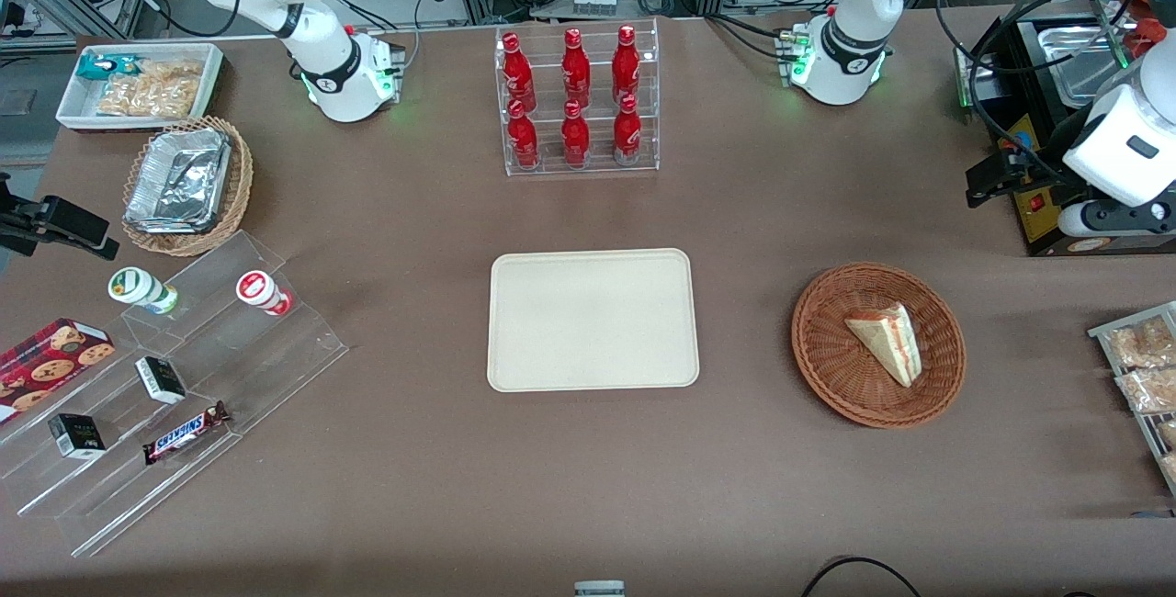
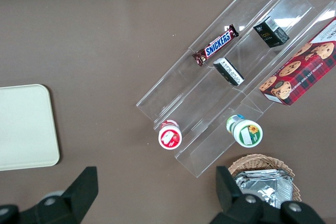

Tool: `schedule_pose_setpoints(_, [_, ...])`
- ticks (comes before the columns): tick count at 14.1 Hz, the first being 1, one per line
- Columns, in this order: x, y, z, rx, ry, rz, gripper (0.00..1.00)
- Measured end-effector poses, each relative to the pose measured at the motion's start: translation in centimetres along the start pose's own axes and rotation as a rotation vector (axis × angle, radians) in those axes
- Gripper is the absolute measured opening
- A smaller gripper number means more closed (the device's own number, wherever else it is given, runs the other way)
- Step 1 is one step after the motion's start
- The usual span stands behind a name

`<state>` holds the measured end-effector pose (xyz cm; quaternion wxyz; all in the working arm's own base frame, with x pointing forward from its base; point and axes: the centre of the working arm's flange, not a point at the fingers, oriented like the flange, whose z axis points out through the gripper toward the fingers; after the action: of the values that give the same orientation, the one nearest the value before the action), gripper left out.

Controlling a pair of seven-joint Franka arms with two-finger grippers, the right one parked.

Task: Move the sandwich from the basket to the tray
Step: 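Move the left gripper over the wrapped sandwich in the wicker basket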

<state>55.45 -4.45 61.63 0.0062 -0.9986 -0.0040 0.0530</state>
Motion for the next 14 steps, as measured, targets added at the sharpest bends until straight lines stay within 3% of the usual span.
schedule_pose_setpoints(4, [0.6, 0.1, 1.1, 0.0, -0.023, 0.003, 1.0])
schedule_pose_setpoints(10, [5.3, 0.2, 10.4, -0.006, -0.16, 0.006, 1.0])
schedule_pose_setpoints(12, [6.6, 0.2, 14.6, -0.01, -0.164, 0.004, 1.0])
schedule_pose_setpoints(14, [7.2, -0.2, 18.4, -0.015, -0.143, -0.004, 1.0])
